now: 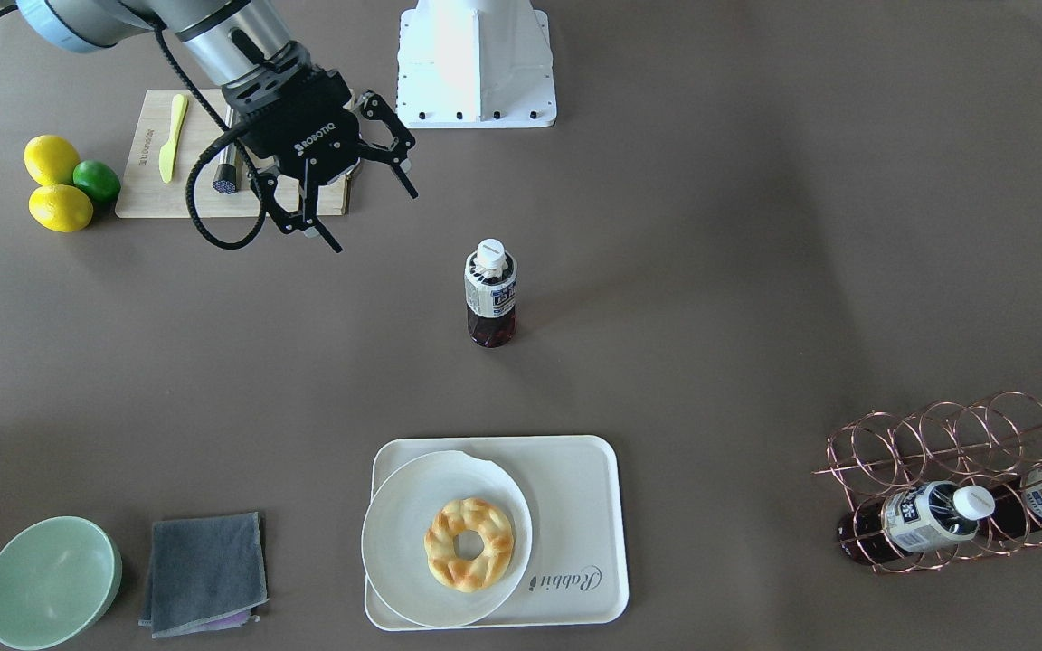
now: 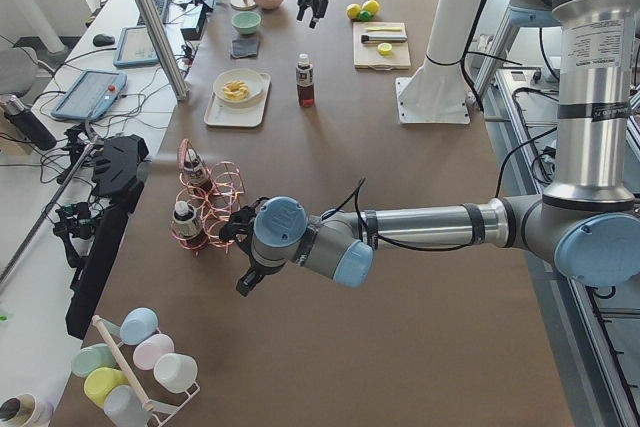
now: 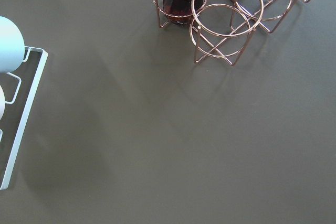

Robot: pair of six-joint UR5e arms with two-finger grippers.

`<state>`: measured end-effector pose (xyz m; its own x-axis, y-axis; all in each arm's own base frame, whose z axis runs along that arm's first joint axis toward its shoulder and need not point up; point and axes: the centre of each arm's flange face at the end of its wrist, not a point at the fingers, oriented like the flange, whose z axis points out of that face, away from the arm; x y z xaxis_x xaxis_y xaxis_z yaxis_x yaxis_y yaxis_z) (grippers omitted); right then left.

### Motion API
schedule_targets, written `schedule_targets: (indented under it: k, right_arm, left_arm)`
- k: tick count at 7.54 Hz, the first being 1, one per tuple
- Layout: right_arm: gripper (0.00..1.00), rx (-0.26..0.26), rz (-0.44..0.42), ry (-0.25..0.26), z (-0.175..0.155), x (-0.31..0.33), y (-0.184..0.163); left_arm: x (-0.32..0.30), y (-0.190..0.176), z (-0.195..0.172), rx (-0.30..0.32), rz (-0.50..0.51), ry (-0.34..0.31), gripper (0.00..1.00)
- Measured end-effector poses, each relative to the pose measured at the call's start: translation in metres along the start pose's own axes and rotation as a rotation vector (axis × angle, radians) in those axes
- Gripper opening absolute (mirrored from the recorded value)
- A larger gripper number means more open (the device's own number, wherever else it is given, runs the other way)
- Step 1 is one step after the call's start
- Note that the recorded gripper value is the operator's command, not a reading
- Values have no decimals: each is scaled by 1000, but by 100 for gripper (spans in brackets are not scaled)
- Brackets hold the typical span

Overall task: Place tea on tray
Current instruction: 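Reach the right gripper across to the standing tea bottle, then close the right gripper around the tea bottle's upper body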

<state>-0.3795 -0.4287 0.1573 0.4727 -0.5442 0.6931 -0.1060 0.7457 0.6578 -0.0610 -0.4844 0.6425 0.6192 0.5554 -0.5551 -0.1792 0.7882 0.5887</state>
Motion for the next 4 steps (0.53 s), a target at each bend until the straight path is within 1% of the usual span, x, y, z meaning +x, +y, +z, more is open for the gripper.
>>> schedule_targets:
  k: [1,2,3,4]
  right_arm:
    - [98,59,-33,47,16,-31,16]
    - [99,105,-58,33,21,-67,27]
    - [99,119,-73,11,27,-94,40]
    - [99,128,-83,14,35,-111,52]
  left_arm:
    - [0,0,1,-1,0,0,98]
    - [-2,2,3,-6,-4,2,98]
    - [-4,5,6,-13,-10,3,98]
    - [-6,7,8,-18,-15,5,98]
